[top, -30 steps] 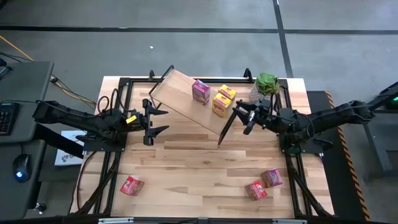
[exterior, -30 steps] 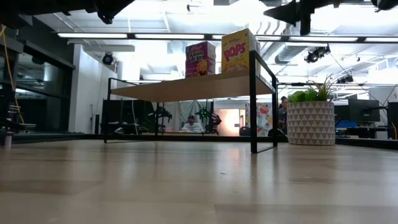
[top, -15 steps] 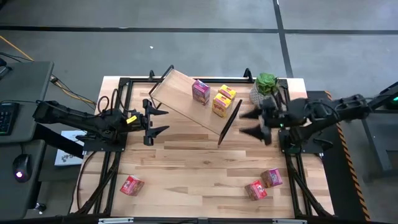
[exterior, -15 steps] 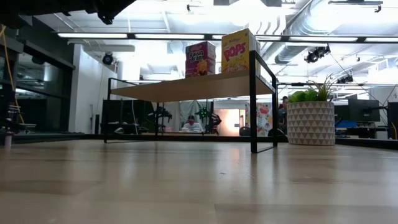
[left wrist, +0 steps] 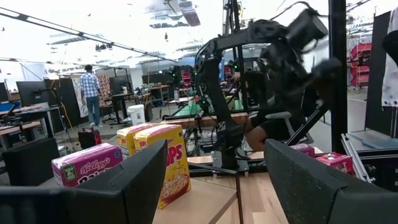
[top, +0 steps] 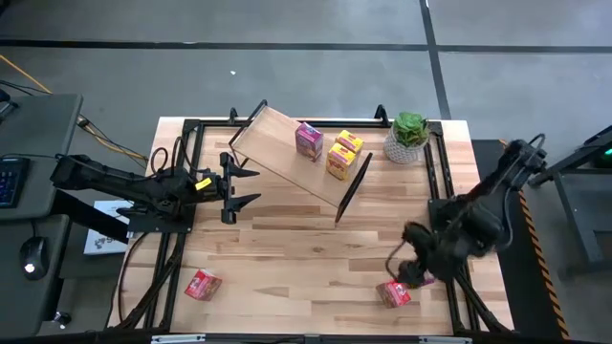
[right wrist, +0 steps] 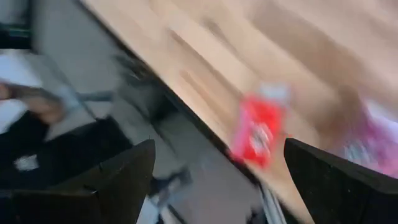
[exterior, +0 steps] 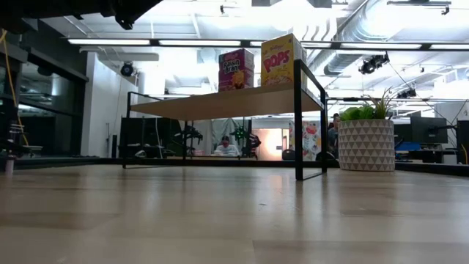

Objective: Stack cereal on shelf
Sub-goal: Put the purple cereal box aligned with the other purple cereal box on the shelf

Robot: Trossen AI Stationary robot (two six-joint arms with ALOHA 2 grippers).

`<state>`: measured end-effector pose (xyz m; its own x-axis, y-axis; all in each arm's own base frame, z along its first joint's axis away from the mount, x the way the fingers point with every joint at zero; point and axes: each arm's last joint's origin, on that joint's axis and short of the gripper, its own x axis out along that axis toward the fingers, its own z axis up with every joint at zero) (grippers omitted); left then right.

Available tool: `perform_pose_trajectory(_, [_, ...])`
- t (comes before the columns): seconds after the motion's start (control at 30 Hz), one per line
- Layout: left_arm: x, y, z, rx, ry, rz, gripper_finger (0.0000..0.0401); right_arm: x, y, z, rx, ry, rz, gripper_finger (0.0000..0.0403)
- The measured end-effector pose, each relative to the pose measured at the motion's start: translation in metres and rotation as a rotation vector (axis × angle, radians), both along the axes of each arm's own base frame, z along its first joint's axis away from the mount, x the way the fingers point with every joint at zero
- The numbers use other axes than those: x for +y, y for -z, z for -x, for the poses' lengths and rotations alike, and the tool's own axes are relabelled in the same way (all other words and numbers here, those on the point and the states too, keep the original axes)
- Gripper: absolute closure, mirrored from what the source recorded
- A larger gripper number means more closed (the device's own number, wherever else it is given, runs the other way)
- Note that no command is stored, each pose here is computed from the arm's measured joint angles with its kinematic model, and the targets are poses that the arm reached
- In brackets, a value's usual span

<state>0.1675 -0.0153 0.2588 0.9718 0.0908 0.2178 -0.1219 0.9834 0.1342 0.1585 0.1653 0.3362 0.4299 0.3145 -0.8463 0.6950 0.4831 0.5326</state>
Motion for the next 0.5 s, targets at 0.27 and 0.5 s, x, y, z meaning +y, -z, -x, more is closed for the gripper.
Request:
perform_pose_trajectory(0.27, [0.000,-0.001,0.000,-0.003,0.000,0.001,0.0142,0.012,0.028,0.029,0.381,0.254,0.156,0.0054])
perform_pose_trajectory(0.5, [0.000,-0.001,0.000,-0.003,0.000,0.001,0.0142,0.028,0.048,0.021,0.431,0.280,0.242,0.0054])
